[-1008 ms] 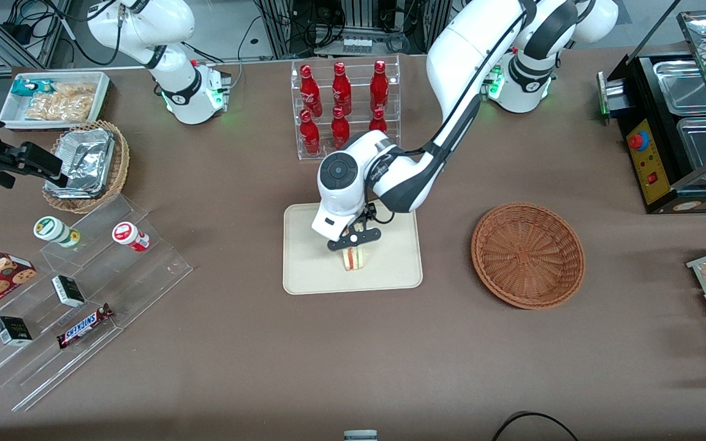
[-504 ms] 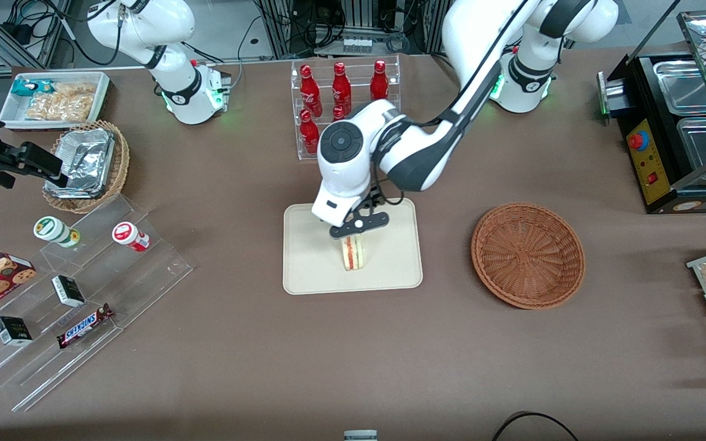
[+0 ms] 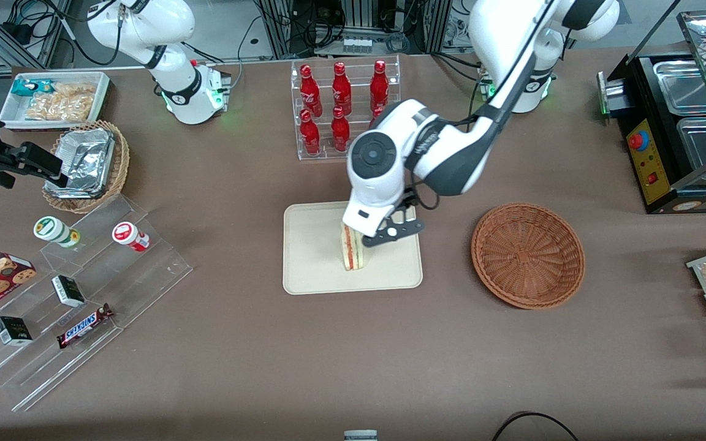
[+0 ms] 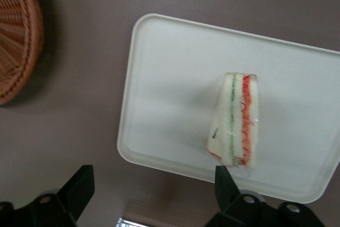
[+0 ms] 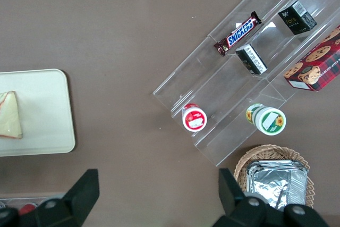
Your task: Place sandwich from basket to tray
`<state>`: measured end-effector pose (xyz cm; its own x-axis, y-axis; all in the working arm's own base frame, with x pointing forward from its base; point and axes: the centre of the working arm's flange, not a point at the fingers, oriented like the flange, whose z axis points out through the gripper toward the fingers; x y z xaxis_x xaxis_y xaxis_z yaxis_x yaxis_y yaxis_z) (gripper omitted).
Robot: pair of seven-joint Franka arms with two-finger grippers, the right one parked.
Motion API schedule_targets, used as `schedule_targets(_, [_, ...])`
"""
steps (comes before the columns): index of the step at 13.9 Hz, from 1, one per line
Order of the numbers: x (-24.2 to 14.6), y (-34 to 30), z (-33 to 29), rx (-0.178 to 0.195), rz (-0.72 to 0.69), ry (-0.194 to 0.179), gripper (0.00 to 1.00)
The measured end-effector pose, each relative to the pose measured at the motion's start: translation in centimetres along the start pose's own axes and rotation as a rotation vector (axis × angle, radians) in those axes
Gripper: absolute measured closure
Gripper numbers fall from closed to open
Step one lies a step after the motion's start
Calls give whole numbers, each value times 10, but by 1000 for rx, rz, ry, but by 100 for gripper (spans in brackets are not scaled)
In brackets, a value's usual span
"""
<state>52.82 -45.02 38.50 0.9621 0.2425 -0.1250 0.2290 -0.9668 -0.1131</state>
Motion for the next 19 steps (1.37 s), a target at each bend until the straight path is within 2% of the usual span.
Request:
schedule_targets(6, [42, -128, -8, 37, 147, -79, 0])
schedule_targets(8, [58, -177, -15, 45, 183, -116, 0])
schedule_targets(12, [80, -257, -43, 36, 257, -170, 0])
schedule_targets(15, [92, -318, -68, 5, 339, -182, 0])
schedule_targets(19, [91, -366, -107, -21, 346, -143, 0])
